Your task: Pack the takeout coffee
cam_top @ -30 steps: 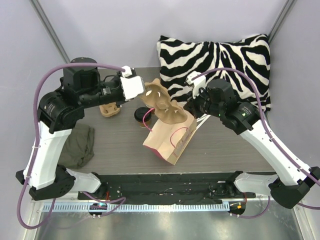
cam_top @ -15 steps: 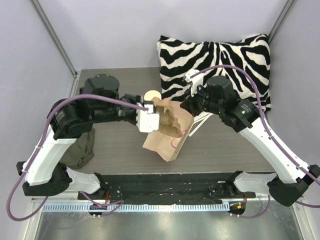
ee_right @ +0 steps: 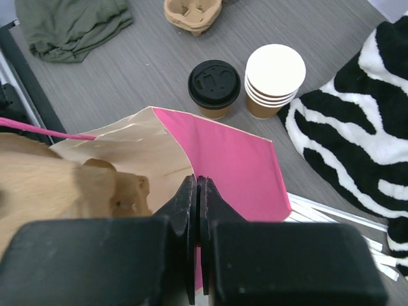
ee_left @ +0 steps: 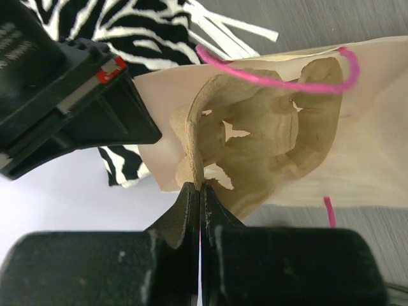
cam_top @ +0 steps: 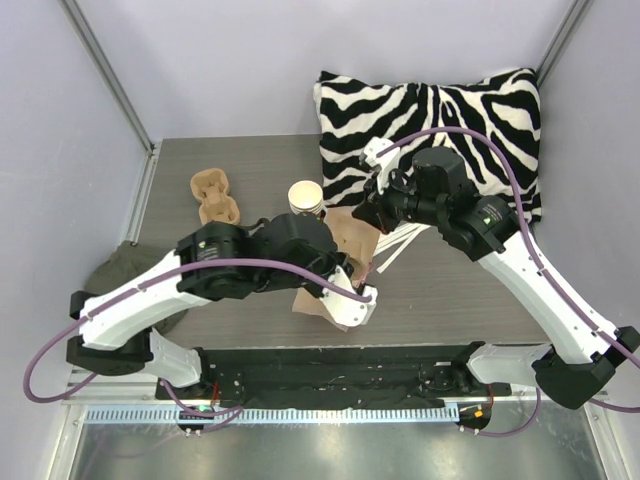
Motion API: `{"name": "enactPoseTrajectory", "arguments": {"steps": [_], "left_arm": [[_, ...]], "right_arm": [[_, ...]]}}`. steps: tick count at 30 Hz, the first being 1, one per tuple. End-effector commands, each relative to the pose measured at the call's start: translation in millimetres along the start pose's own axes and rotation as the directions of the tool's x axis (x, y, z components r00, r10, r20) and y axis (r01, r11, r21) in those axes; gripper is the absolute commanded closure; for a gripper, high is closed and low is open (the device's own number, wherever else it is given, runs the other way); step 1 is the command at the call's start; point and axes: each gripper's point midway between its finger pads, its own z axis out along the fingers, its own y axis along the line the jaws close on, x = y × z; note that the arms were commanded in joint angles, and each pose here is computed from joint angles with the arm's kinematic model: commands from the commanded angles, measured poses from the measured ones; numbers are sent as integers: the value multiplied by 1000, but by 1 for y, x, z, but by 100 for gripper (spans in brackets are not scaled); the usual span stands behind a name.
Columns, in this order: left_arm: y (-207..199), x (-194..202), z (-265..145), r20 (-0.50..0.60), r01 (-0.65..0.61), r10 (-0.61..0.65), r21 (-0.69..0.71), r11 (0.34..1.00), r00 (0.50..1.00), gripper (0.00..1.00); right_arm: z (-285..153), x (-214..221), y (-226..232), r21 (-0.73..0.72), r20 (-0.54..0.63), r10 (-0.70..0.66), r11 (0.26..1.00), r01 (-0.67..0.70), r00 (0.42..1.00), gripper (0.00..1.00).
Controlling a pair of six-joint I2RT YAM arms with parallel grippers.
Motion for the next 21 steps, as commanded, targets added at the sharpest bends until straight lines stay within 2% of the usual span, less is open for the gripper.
{"name": "enactPoseTrajectory", "arguments": {"steps": [1, 7, 14, 21], "left_arm": [[-2, 11, 9, -104, 41, -45, -39, 998, 994, 100], [-16, 10, 31, -147, 64, -67, -27, 998, 987, 100], [-42, 6, 46, -123, 102, -95, 53, 993, 988, 100], [-61, -2, 54, -98, 186, -175, 119, 975, 980, 100]], "right_arm": [[-10, -21, 16, -73, 72, -36, 996, 41, 997, 99], [-10, -15, 31, -140, 76, -51, 988, 62, 996, 99], [-12, -14, 43, -204, 96, -83, 974, 101, 992, 99], [-11, -12, 53, -260, 101, -81, 960, 105, 992, 99]]}}
